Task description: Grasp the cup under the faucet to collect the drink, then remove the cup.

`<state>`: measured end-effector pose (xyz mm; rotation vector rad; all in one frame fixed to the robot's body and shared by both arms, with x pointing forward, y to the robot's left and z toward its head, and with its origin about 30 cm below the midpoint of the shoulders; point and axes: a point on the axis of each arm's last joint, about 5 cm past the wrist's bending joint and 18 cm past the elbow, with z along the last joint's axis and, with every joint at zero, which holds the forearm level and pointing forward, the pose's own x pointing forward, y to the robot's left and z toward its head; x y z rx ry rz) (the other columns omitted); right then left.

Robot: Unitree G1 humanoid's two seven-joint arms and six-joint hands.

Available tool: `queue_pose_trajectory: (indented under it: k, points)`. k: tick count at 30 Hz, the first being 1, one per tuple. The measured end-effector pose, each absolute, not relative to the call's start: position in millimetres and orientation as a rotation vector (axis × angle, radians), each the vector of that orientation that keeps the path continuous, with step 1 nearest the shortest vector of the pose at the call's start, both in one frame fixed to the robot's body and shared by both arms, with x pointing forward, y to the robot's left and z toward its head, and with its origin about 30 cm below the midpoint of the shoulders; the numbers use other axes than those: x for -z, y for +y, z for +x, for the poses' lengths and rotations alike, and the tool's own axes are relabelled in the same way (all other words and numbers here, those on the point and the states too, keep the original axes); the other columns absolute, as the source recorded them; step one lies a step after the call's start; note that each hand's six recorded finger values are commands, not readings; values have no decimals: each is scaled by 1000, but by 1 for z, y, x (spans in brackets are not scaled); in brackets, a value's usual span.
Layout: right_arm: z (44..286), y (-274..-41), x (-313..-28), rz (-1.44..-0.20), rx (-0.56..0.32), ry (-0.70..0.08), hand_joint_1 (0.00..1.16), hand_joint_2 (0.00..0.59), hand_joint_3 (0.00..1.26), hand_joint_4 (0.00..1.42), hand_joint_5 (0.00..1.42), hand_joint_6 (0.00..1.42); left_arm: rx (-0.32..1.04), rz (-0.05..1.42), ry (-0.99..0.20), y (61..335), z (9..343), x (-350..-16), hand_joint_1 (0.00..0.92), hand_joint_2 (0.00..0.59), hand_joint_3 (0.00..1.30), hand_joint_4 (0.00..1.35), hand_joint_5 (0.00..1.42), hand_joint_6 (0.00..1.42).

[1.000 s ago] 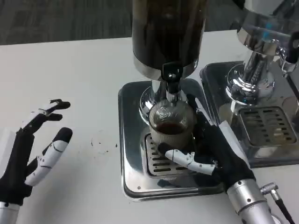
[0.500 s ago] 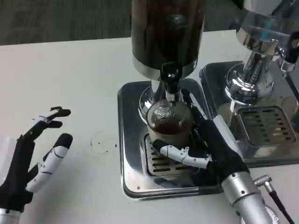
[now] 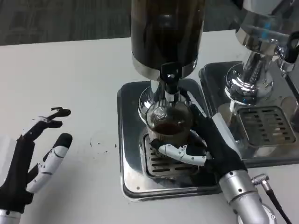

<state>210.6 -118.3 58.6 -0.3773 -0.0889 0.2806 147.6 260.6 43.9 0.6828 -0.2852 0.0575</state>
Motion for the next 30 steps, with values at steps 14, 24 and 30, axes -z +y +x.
queue_pose_trajectory:
  k: [14, 24, 30]
  points:
    - [213, -112, -57, -358, -237, -104, 996, 174, 470, 550, 515, 625, -57, 684, -276, 261, 145, -44, 0, 239, 365, 228, 363, 227]
    - [211, -109, -56, -371, -204, -130, 1024, 144, 545, 568, 584, 715, -35, 688, -273, 261, 146, -44, 0, 238, 369, 236, 365, 228]
    - [209, -109, -53, -381, -175, -145, 1049, 124, 560, 576, 611, 771, -35, 688, -270, 261, 146, -44, 0, 238, 369, 237, 365, 228]
